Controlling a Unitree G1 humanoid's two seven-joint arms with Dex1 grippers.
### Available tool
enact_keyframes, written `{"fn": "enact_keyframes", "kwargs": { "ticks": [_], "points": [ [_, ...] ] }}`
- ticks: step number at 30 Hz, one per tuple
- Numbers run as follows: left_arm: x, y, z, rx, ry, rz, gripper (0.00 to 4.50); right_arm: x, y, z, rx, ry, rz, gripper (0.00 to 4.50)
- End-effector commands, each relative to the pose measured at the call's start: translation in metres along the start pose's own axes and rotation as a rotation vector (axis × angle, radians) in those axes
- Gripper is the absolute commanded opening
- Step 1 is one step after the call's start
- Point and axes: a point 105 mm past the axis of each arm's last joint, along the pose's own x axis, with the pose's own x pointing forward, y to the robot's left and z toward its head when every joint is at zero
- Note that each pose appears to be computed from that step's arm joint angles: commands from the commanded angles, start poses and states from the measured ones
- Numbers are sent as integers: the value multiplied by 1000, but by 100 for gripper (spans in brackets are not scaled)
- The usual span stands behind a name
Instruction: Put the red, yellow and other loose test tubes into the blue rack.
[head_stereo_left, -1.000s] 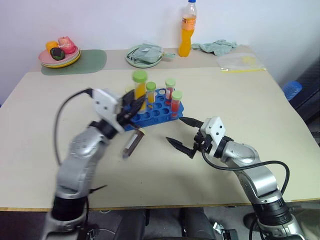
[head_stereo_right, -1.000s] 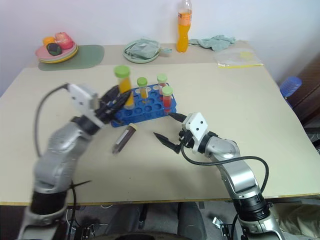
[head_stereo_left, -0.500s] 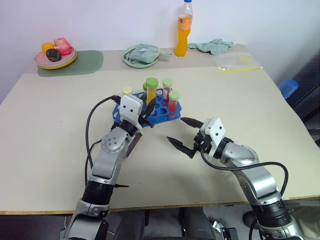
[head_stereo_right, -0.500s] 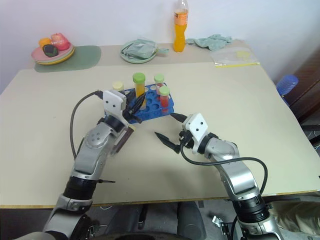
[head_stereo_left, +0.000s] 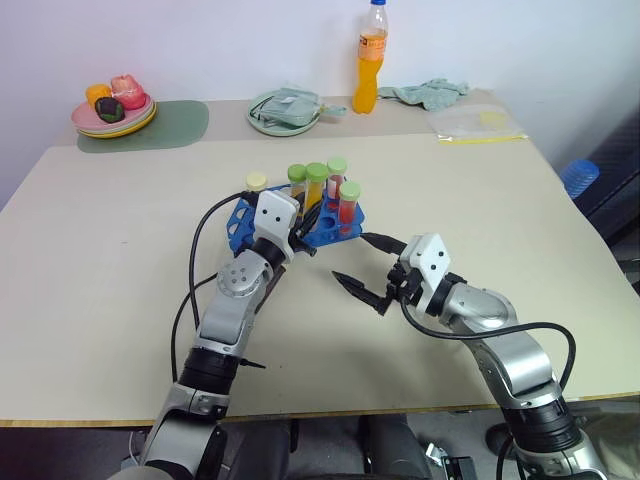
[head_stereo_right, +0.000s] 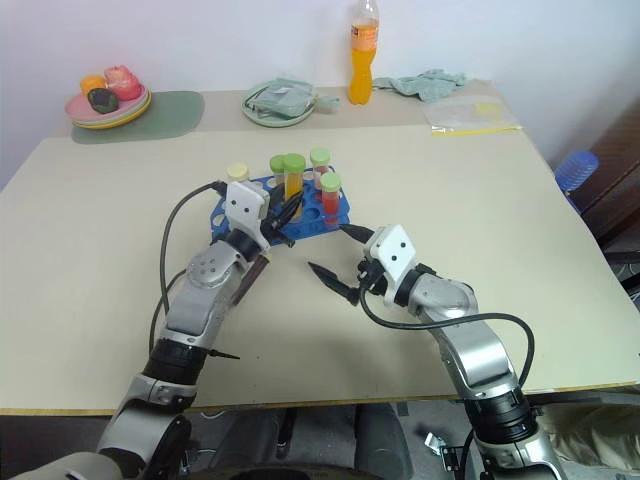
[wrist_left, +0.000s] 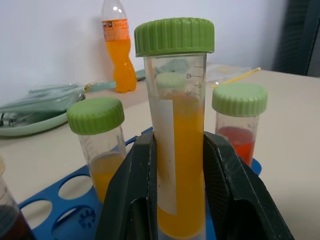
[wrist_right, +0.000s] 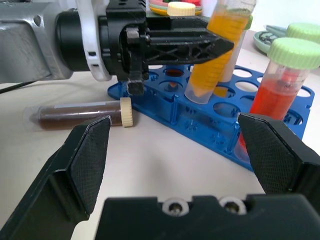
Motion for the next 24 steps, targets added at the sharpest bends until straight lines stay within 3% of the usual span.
{"fn": "enact_keyframes", "kwargs": {
  "ticks": [1,8,12,15,20,23,24],
  "points": [
    [4,-6,5,10,-33,-17,72,0,-1,12,-31,-44,-7,450],
    [1,-6,-2,-10,-44,-4,72,0,2,12,-29,-44,-3,450],
    [-3,-2,1,-15,-65,14,260,1,1,13,-31,-46,-3,450],
    [-8,6,18,-43,-125,37,413,0,1,14,-35,-47,-1,450],
    [-26,24,61,-75,-210,71,413,-2,1,14,-39,-43,2,450],
    [-40,33,81,-78,-173,57,413,-4,0,13,-40,-38,6,450],
    [-46,36,83,-99,-135,50,433,-4,0,13,-40,-36,9,450]
  ]
}}
